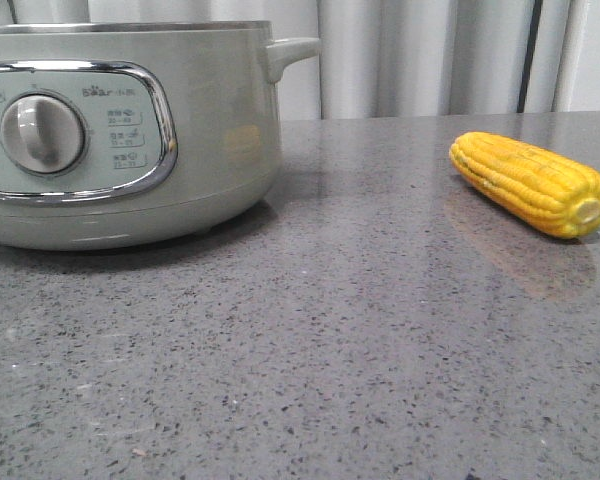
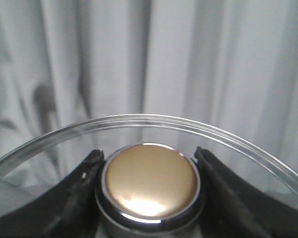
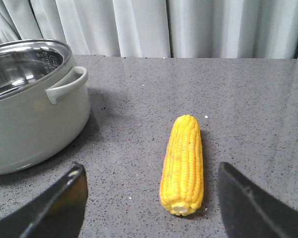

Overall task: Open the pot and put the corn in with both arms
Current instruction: 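Lift the glass lid off the pot with the left gripper and set it aside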

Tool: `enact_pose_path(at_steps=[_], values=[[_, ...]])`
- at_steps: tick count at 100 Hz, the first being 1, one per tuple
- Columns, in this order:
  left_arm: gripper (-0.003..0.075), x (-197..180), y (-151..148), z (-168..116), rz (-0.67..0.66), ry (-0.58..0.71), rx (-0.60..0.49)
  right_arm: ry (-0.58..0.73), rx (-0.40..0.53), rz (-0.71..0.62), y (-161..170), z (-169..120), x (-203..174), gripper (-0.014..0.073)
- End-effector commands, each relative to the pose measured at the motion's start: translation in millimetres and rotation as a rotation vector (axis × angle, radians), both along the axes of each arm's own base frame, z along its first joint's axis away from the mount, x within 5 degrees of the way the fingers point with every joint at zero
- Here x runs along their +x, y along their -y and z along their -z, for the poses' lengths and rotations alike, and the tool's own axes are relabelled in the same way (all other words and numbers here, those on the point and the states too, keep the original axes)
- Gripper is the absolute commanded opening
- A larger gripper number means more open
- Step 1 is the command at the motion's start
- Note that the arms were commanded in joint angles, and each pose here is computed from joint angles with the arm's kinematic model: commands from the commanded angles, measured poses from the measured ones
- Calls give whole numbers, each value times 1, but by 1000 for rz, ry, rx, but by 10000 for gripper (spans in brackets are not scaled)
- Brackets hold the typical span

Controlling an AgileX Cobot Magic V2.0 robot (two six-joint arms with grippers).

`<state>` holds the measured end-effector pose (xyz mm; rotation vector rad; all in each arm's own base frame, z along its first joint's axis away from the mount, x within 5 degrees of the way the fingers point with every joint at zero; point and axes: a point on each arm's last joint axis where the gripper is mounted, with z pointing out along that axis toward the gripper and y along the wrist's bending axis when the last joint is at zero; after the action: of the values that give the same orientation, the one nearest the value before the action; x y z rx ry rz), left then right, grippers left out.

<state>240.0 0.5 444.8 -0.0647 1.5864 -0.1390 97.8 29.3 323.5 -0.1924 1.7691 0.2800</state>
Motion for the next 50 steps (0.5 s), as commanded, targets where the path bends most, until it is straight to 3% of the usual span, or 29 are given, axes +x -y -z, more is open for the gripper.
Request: enact_pose_path(at_steps=[1,22,50], values=[[135,-14,-30,-19,-156,114,-3,94,11,24,2,-17,3,475],[135,-18,-76,25,-348,-18,-17,91,8,24,2,-16,3,475],[135,-22,-81,111,-405,-205,-52,92,3,24,2,-16,3,475]])
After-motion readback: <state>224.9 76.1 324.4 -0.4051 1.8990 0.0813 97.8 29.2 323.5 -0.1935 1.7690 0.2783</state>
